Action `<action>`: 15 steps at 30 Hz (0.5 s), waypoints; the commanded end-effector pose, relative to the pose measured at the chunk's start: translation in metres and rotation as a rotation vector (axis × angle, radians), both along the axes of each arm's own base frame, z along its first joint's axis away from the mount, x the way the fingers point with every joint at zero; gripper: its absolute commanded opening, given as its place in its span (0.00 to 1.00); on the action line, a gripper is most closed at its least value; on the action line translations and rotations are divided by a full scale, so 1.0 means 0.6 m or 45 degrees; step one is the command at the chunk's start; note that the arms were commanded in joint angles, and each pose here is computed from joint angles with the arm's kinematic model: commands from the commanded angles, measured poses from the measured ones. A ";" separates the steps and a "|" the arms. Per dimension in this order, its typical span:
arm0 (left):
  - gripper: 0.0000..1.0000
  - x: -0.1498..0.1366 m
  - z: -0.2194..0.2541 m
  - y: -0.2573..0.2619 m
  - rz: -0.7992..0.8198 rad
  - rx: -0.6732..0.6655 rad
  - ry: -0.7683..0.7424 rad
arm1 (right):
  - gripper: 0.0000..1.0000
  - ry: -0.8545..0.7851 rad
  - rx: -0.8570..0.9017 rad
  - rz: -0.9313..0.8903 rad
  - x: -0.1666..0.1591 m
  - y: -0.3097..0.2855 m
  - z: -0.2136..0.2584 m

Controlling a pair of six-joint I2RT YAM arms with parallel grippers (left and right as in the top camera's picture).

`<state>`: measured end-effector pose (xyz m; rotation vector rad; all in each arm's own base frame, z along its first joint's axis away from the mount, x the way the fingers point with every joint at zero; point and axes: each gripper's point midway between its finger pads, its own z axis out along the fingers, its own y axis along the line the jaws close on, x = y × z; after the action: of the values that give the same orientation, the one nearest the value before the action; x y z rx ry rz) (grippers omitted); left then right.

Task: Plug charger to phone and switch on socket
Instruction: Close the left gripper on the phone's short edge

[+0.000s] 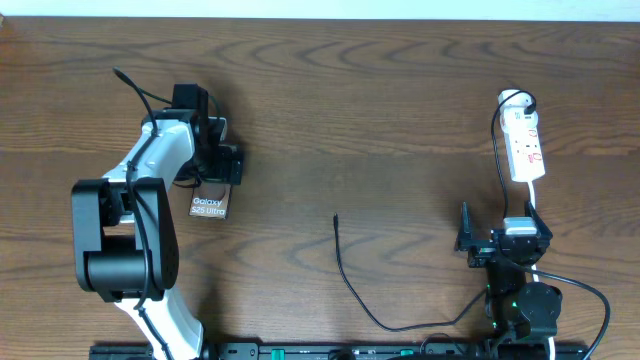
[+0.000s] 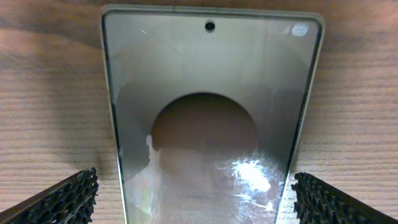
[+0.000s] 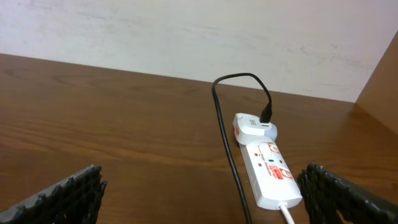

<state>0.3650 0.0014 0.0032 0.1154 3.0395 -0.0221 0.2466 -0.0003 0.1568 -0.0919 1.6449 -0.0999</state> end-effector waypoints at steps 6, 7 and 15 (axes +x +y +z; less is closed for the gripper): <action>0.98 -0.024 -0.021 0.006 -0.006 0.018 0.046 | 0.99 0.004 0.017 -0.021 0.000 -0.005 -0.002; 0.99 -0.024 -0.021 0.006 -0.005 0.018 0.046 | 0.99 0.004 0.017 -0.021 0.000 -0.005 -0.002; 0.98 -0.024 -0.021 0.006 -0.005 0.018 0.044 | 0.99 0.004 0.017 -0.021 0.000 -0.005 -0.002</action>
<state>0.3590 0.0025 -0.0031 0.1193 3.0512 -0.0124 0.2466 -0.0003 0.1568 -0.0919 1.6449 -0.0999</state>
